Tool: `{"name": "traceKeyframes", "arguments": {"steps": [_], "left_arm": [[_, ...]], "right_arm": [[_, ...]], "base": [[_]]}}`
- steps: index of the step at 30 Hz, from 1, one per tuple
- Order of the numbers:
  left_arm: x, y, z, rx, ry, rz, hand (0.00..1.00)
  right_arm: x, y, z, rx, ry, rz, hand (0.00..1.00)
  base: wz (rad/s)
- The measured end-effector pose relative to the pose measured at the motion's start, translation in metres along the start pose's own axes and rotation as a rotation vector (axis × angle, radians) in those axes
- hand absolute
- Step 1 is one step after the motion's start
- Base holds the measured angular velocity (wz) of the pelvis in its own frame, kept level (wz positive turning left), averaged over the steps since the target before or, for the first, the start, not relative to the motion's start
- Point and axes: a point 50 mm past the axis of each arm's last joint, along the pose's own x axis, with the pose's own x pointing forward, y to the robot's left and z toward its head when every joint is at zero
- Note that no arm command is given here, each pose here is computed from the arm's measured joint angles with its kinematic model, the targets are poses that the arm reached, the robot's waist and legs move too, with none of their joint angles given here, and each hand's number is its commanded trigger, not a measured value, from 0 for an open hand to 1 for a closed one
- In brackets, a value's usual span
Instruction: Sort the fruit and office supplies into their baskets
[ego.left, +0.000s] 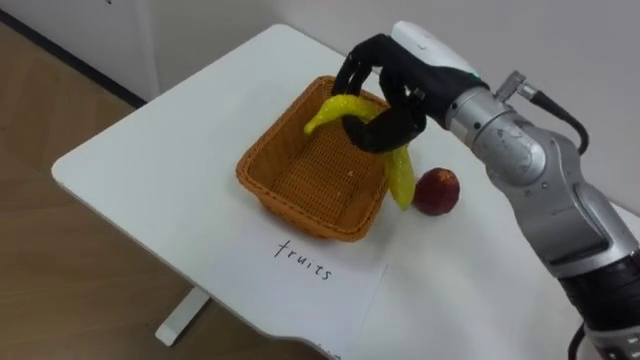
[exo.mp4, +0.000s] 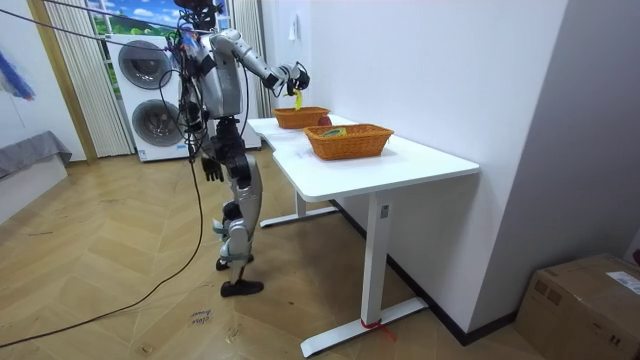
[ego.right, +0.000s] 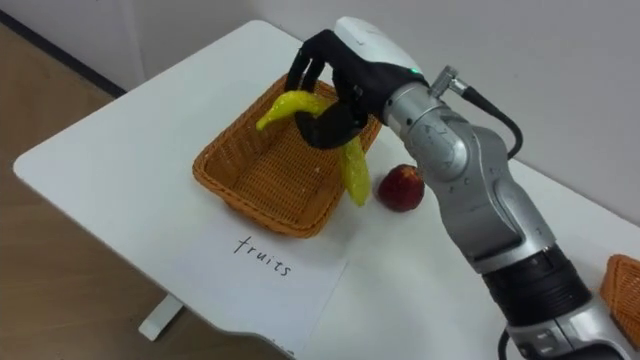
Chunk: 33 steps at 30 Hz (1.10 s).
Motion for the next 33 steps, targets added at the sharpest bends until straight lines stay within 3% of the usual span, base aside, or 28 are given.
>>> {"name": "traceKeyframes", "arguments": {"steps": [18,20,21,22,23,24,33], "left_arm": [[0.0,-0.001,0.002,0.0,-0.004,-0.002,0.0],[0.0,-0.001,0.001,0.002,-0.002,-0.004,0.0],[0.0,-0.002,0.001,0.002,-0.002,-0.004,0.0],[-0.001,-0.002,0.0,0.004,0.0,-0.005,0.0],[-0.001,-0.002,-0.001,0.004,0.001,-0.005,0.0],[-0.001,-0.002,-0.001,0.005,0.001,-0.006,0.0],[-0.001,-0.002,-0.002,0.007,0.005,-0.007,0.0]], "right_arm": [[0.007,0.009,-0.009,0.021,0.024,-0.001,1.0],[0.007,0.01,-0.01,0.026,0.031,0.003,0.62],[0.007,0.01,-0.01,0.028,0.03,0.002,0.52],[0.007,0.01,-0.01,0.027,0.026,0.001,0.25],[0.007,0.01,-0.01,0.026,0.023,0.001,0.09],[0.008,0.011,-0.009,0.026,0.02,0.0,0.0],[0.01,0.014,-0.004,0.043,0.006,0.002,0.0]], "base": [[0.03],[0.0],[0.0],[0.0],[0.0],[0.0],[0.0]]}}
